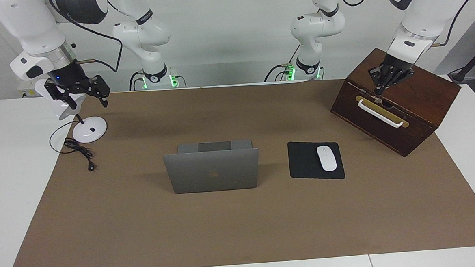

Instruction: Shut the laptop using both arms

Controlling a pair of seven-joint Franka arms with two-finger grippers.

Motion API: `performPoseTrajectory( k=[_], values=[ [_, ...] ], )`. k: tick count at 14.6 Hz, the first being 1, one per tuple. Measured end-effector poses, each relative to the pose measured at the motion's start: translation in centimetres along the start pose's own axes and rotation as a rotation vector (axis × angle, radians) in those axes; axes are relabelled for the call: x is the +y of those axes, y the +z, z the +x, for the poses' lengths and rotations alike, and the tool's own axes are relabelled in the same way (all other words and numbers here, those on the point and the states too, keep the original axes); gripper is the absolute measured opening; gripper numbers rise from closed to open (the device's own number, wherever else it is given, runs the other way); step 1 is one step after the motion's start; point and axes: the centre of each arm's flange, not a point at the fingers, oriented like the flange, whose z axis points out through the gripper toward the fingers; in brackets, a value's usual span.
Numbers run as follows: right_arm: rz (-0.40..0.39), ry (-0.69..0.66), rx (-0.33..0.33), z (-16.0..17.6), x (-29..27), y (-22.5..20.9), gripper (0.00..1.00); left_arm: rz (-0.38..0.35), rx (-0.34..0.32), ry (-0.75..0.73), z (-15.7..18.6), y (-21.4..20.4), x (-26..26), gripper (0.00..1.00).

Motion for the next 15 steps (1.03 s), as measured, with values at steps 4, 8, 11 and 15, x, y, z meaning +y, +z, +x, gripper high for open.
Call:
performPoseTrajectory(
  k=[4, 8, 11, 15],
  values=[
    [0.0, 0.008, 0.0, 0.0, 0.5, 0.0, 1.0, -0.027, 0.08, -0.001, 0.9, -0.4, 0.6, 0.01],
    [0.0, 0.007, 0.001, 0.0, 0.5, 0.0, 1.0, -0.063, 0.098, -0.042, 1.1, -0.3, 3.4, 0.01],
    [0.0, 0.003, 0.0, 0.0, 0.3, 0.0, 1.0, -0.108, 0.144, -0.039, 1.5, 1.3, 5.7, 0.01],
    [0.0, 0.006, 0.001, 0.0, 0.4, 0.0, 1.0, -0.151, 0.259, 0.0, 0.0, 5.7, 10.0, 0.01]
  ],
)
